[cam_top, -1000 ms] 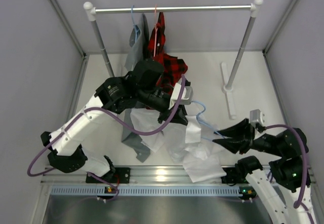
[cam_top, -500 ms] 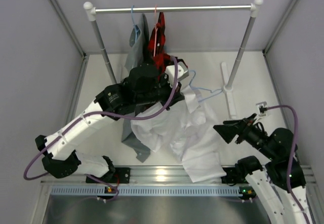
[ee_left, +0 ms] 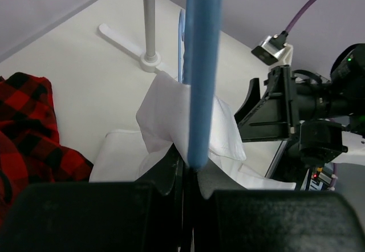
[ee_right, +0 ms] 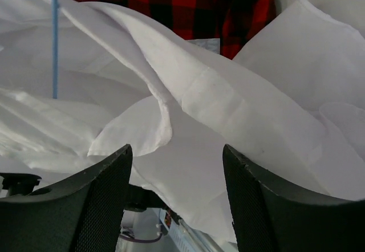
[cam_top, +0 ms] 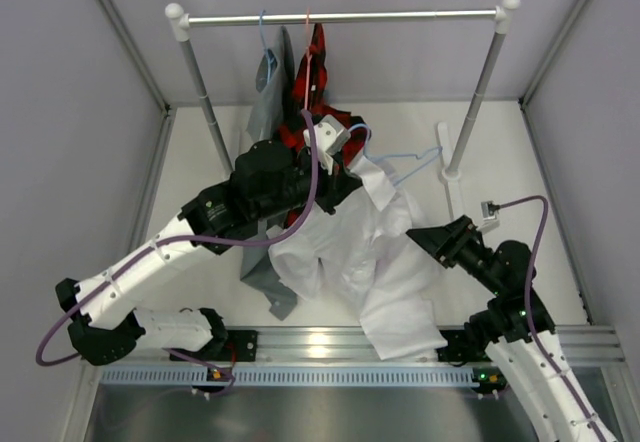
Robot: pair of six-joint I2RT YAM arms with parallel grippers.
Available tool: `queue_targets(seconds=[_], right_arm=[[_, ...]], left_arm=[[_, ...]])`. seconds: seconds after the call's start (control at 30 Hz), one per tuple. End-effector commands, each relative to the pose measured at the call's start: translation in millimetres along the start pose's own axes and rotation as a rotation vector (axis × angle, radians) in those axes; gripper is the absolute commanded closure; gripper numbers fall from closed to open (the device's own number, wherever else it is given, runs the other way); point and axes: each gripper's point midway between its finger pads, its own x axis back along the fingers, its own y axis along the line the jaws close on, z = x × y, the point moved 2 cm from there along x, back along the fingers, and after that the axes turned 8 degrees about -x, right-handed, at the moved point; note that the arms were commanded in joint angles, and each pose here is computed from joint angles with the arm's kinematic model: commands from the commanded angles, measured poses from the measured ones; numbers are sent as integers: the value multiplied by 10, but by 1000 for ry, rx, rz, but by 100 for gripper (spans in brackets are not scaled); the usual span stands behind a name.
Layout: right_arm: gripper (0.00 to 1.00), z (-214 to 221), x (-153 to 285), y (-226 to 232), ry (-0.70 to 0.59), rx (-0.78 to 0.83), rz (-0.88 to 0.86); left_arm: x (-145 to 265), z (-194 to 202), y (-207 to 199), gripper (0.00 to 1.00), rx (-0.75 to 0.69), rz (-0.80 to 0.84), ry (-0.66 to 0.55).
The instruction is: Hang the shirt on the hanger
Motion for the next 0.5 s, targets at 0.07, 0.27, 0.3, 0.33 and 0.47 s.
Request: queue_targets(seconds=[0.07,0.27,0.3,0.33,0.47], right_arm=[[39,-174,-137,381,-58,10,-190],[54,-242,-270,342,-75,8,-184],[56,-245,-289,338,-74,2,-186],[58,-251,-321,342,-72,1,-192],[81,-240,-370,337,-64,-9,-194]], left_arm=[[73,-392,-62,100,24,32,-167],[36,-348,-106,100,42,58,-168],[42,-356,-106,100,41,58,-171],[33,-345,-102,100,43,55,-168],[52,-356,-85,100,41,45,-174]])
